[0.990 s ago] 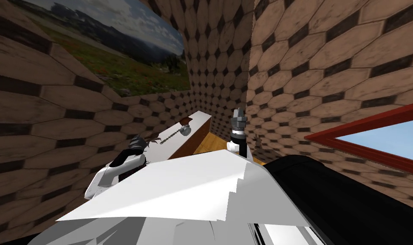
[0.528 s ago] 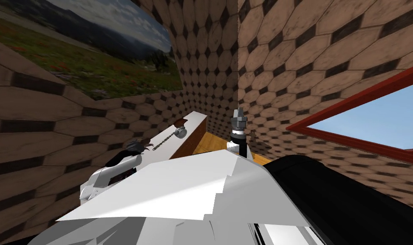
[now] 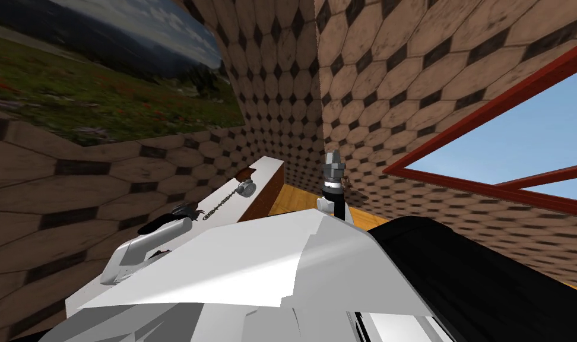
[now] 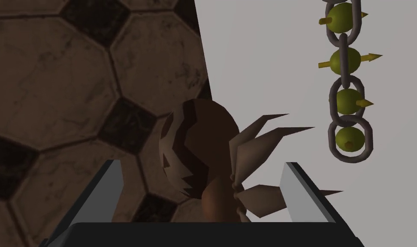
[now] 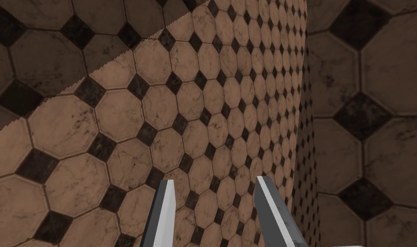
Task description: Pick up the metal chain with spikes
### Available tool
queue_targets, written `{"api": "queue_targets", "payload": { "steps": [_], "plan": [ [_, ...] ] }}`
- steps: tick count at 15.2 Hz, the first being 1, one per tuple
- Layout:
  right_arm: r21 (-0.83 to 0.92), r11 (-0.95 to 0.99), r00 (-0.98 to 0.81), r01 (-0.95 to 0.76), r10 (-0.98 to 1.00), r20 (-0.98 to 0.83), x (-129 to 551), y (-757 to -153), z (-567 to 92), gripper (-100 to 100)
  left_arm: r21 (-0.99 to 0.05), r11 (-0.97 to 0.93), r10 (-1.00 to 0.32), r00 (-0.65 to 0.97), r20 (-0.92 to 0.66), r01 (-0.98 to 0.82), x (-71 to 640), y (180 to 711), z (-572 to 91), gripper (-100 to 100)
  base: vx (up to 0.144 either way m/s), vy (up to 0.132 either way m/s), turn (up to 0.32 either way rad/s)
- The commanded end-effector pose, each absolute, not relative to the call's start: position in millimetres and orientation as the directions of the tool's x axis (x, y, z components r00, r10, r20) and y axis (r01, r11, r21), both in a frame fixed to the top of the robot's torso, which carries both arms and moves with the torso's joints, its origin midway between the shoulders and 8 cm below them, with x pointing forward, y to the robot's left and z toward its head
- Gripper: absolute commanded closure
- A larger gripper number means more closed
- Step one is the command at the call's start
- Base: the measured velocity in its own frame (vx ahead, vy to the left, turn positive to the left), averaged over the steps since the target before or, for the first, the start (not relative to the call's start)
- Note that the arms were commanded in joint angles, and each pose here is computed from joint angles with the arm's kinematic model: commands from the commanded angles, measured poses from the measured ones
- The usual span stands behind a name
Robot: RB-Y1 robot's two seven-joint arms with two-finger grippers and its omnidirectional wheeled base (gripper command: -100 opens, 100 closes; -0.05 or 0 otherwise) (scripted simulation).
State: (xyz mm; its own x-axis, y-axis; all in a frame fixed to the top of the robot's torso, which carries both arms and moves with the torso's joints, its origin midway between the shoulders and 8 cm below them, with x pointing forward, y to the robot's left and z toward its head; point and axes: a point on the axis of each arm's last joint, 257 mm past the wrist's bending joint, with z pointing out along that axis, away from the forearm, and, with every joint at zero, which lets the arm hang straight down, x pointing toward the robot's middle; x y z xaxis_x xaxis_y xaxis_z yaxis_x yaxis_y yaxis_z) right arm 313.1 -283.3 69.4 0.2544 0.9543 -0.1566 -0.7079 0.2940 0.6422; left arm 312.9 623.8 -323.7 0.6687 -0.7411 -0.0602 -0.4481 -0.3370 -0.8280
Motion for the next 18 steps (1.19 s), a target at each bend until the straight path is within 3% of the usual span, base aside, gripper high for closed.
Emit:
{"api": "queue_targets", "payload": {
  "steps": [1, 18],
  "plan": [
    [0.642, 0.294, 0.254, -0.708, 0.954, -0.157, 313.1, -283.3, 69.4, 0, -0.791, -0.409, -0.705, 0.708, -0.042, -0.455, 298.3, 633.2, -341.2, -100, 0.014, 0.006, -0.228],
    [0.642, 0.294, 0.254, -0.708, 0.954, -0.157, 313.1, -283.3, 69.4, 0, -0.521, -0.742, -0.503, 0.864, 0.014, -0.423, 218.1, 636.9, -415.5, -100, 0.012, 0.006, -0.201]
  ]
}}
